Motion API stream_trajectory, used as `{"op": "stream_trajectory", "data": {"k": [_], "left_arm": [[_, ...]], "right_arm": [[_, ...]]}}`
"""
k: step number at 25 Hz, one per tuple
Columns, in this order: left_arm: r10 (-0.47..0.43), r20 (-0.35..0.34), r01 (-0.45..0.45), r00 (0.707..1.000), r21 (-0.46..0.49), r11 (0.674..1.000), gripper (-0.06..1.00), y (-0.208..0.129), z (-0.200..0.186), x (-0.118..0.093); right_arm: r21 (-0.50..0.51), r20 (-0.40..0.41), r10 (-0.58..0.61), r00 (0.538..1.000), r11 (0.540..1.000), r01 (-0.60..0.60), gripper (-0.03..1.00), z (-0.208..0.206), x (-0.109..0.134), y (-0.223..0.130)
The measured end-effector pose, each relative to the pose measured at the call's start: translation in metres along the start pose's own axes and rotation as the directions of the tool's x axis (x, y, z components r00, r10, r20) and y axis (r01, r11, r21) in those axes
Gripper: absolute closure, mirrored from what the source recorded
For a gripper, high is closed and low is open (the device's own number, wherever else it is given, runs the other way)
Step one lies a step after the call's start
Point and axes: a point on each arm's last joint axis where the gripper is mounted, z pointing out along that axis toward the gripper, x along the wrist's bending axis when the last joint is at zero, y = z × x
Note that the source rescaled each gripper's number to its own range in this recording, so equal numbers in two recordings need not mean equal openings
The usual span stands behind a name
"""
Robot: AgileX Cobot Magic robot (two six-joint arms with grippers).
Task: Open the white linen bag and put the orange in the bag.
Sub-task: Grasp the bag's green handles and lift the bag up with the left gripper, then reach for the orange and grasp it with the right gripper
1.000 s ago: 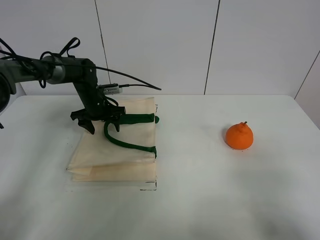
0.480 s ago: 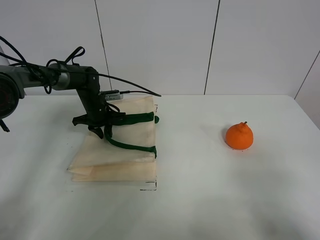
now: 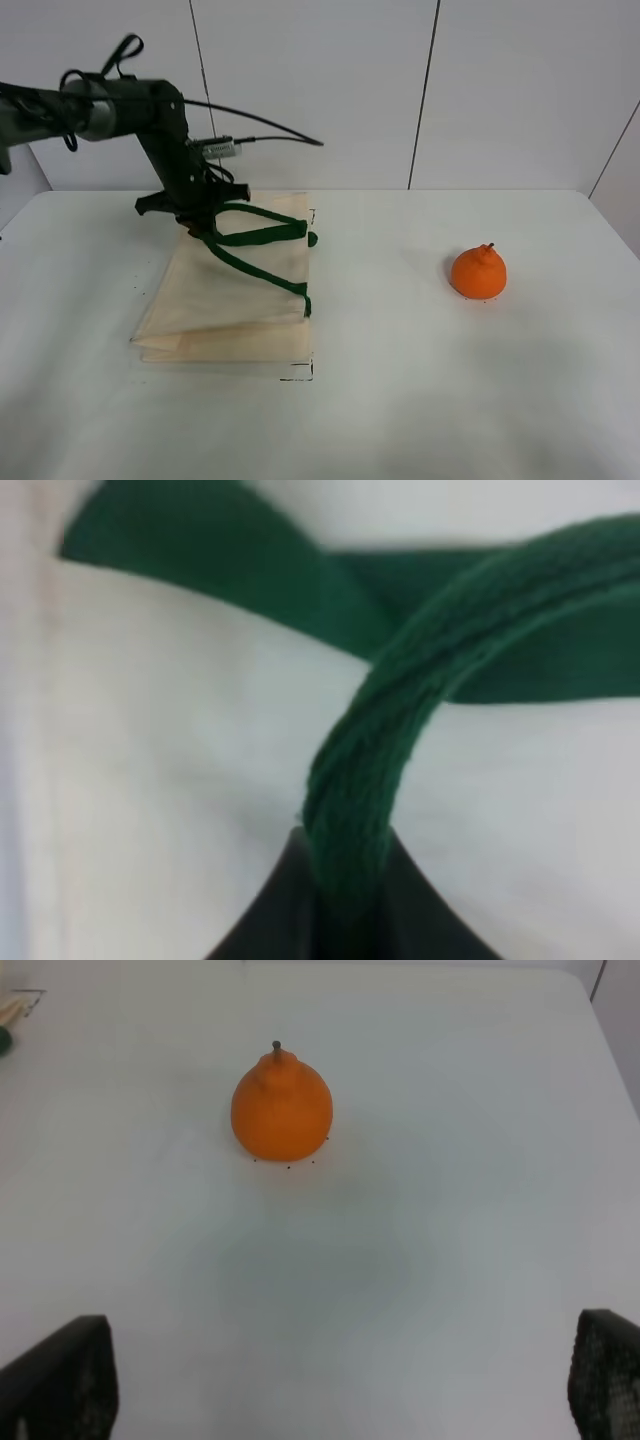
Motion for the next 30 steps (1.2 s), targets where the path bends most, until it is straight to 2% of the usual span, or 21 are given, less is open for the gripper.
{"op": "stream_trajectory", "data": {"k": [7,11,16,18,23,28,30], "left_arm": [[0.047,0.046,-0.041,0.998,-0.130,0.991,0.94,0.005,-0.106,-0.003],[0.075,0.073,-0.056,0.995,-0.226,0.972,0.94,-0.003,-0.156,-0.005],[0.116,0.103,-0.080,0.988,-0.302,0.950,0.94,-0.017,-0.195,-0.009],[0.124,0.108,-0.084,0.986,-0.317,0.945,0.94,-0.020,-0.203,-0.008],[0.133,0.108,-0.092,0.985,-0.324,0.942,0.94,-0.022,-0.206,-0.008],[0.135,0.109,-0.093,0.985,-0.326,0.941,0.94,-0.022,-0.207,-0.008],[0.135,0.109,-0.093,0.985,-0.326,0.941,0.94,-0.022,-0.207,-0.008]], "right_arm": [[0.000,0.000,0.000,1.000,1.000,0.000,-0.03,0.000,0.000,0.000],[0.000,0.000,0.000,1.000,1.000,0.000,-0.03,0.000,0.000,0.000],[0.007,0.000,0.000,1.000,1.000,0.000,-0.03,0.001,0.000,0.000],[0.050,-0.002,0.000,1.000,0.999,0.000,-0.03,0.008,0.000,0.006],[0.218,-0.009,-0.005,1.000,0.976,0.007,-0.03,0.054,-0.002,0.042],[0.371,-0.028,-0.002,1.000,0.929,0.012,-0.03,0.135,-0.002,0.085],[0.445,-0.042,0.005,0.999,0.895,0.014,-0.03,0.175,-0.002,0.100]]}}
